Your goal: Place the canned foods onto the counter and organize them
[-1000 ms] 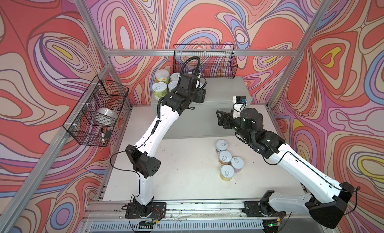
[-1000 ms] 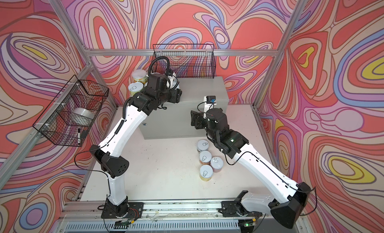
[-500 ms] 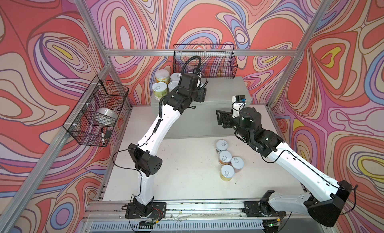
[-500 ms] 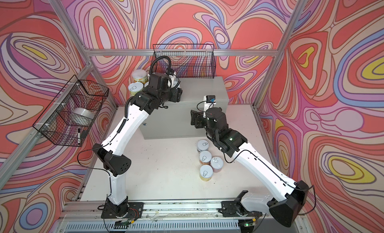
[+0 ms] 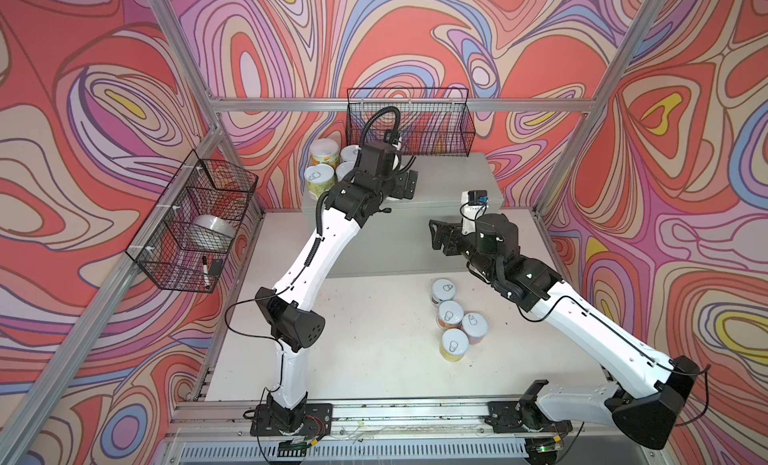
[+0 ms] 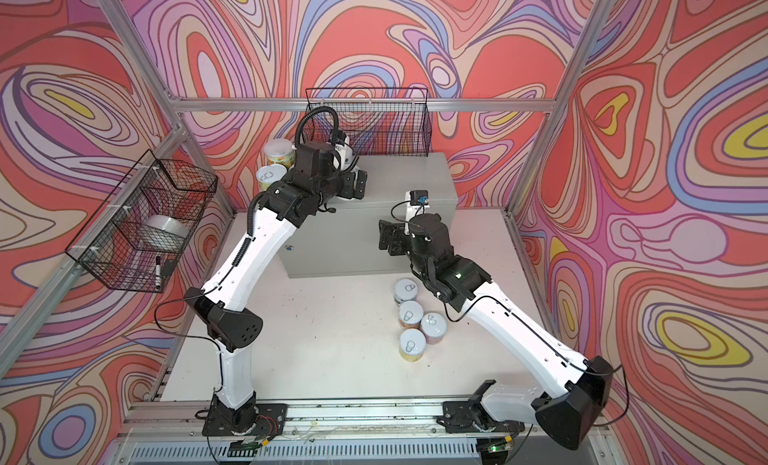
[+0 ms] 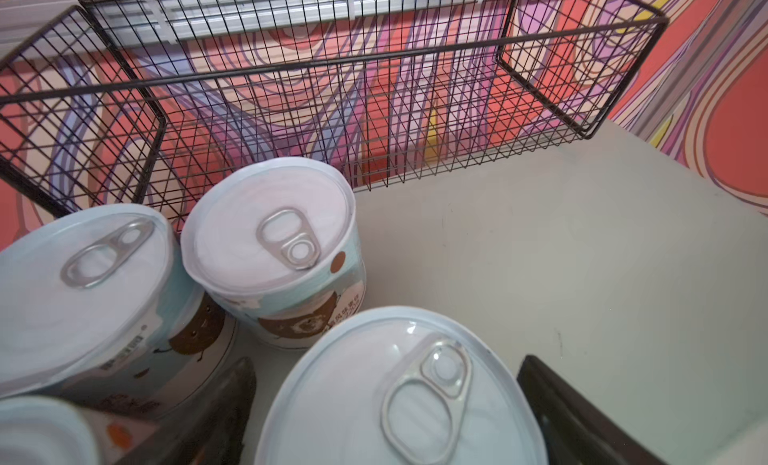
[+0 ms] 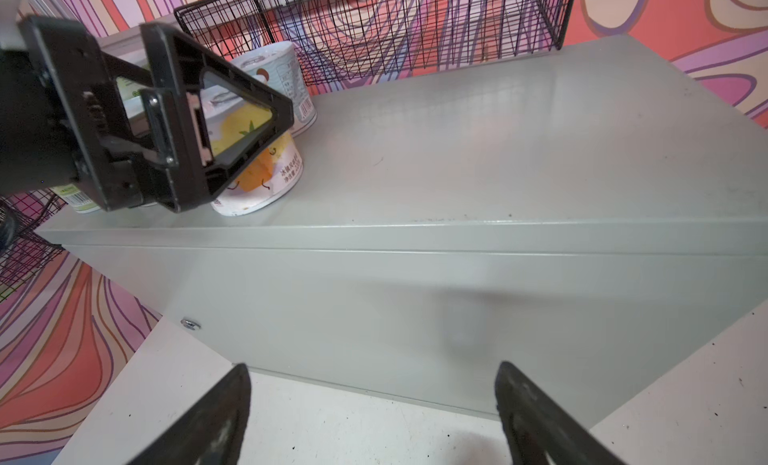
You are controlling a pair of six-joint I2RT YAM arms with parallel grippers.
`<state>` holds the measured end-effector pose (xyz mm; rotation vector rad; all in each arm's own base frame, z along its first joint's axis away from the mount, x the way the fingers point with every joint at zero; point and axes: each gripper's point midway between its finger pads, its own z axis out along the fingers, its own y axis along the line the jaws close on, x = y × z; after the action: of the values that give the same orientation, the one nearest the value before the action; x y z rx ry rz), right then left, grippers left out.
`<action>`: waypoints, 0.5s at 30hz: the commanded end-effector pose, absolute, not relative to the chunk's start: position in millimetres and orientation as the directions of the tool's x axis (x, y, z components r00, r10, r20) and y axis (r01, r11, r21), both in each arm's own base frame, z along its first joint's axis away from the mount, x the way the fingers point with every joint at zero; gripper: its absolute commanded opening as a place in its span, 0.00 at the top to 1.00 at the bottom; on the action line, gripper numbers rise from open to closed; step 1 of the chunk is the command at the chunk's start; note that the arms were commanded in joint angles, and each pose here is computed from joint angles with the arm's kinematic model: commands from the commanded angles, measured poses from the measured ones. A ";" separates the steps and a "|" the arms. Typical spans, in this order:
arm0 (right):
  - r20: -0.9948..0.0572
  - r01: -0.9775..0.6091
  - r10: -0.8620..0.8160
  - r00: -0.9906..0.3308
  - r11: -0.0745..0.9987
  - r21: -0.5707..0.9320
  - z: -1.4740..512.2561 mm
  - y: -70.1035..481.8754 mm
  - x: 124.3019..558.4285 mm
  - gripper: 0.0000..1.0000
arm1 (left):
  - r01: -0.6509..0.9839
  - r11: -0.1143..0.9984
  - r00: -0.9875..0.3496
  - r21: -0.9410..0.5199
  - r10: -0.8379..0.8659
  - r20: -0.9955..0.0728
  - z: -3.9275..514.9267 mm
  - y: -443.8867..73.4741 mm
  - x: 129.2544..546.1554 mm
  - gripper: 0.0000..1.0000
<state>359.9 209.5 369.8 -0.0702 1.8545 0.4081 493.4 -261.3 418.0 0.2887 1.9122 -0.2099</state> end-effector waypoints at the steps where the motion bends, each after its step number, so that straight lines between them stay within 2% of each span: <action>1: -0.945 -0.264 0.179 -0.273 0.931 0.252 389.7 209.7 364.8 0.07 | 0.299 0.954 -0.246 -0.016 0.062 -0.967 456.8 -254.9 487.5 0.00; 15: -0.963 -0.352 0.148 -0.224 0.910 0.222 413.0 234.7 381.3 0.20 | 0.373 0.925 -0.122 -0.077 -0.033 -0.992 533.8 -233.2 424.1 0.04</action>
<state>375.1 228.2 401.6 -0.1214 1.7744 0.4574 450.7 -244.1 498.1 0.2701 1.7505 -0.3094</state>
